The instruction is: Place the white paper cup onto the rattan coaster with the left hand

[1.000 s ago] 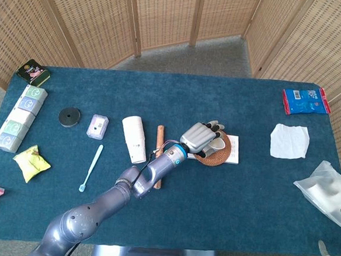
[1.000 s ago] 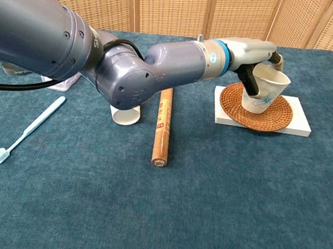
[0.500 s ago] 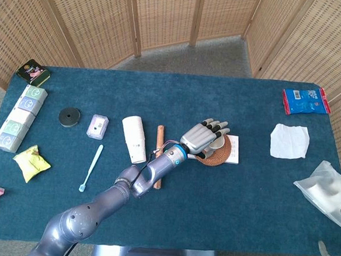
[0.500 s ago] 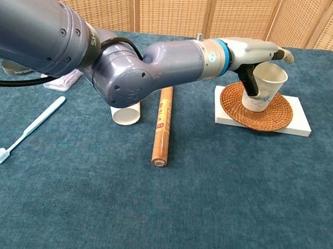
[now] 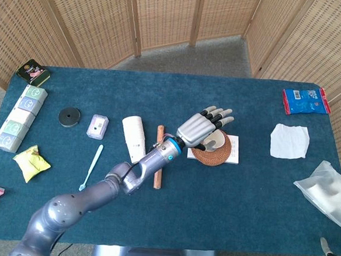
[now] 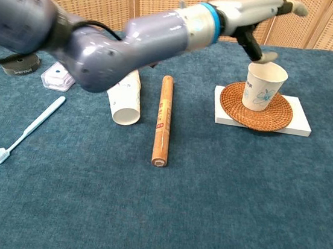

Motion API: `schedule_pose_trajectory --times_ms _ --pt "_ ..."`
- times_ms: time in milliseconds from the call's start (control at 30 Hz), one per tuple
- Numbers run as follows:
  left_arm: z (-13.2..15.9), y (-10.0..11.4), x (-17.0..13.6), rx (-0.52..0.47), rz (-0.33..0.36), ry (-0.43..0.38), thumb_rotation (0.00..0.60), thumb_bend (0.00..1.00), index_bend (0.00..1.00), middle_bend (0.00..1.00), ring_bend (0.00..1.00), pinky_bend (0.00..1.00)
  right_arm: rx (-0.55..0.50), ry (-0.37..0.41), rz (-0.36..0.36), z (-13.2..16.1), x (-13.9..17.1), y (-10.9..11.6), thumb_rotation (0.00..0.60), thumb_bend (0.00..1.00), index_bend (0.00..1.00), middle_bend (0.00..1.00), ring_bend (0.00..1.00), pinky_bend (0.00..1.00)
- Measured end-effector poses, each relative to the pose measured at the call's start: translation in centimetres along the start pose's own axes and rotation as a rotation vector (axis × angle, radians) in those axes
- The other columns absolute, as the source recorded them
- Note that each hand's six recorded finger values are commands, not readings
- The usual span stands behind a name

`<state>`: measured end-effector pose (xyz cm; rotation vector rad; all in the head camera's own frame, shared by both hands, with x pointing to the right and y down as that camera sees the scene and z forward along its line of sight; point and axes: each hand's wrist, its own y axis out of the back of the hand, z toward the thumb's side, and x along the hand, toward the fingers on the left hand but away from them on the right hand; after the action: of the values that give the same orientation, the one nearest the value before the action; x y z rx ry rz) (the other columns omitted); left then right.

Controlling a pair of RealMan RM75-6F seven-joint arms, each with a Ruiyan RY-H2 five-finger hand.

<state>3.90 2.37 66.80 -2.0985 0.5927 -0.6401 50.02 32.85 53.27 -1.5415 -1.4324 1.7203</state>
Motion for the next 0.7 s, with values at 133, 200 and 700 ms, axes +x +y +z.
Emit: schedule_pose_trajectory --times_ms 133,200,700 --pt "-0.2 1.9 -2.0 0.013 0.029 -0.024 0.545 0.48 0.00 0.00 0.00 0.00 0.035 -0.004 0.036 0.4 -1.8 -1.0 0.600 0.36 0.03 0.00 0.00 0.00" --pt "-0.2 3.0 -3.6 0.007 0.044 -0.033 0.545 0.48 0.00 0.00 0.00 0.00 0.044 0.009 0.042 1.1 -3.1 -1.4 0.600 0.36 0.03 0.00 0.00 0.00" --pt "-8.0 12.4 -30.2 0.104 0.115 0.391 0.546 0.48 0.00 0.00 0.00 0.00 0.123 0.101 -0.027 6.7 -7.9 -1.4 0.600 0.35 0.00 0.00 0.00 0.00"
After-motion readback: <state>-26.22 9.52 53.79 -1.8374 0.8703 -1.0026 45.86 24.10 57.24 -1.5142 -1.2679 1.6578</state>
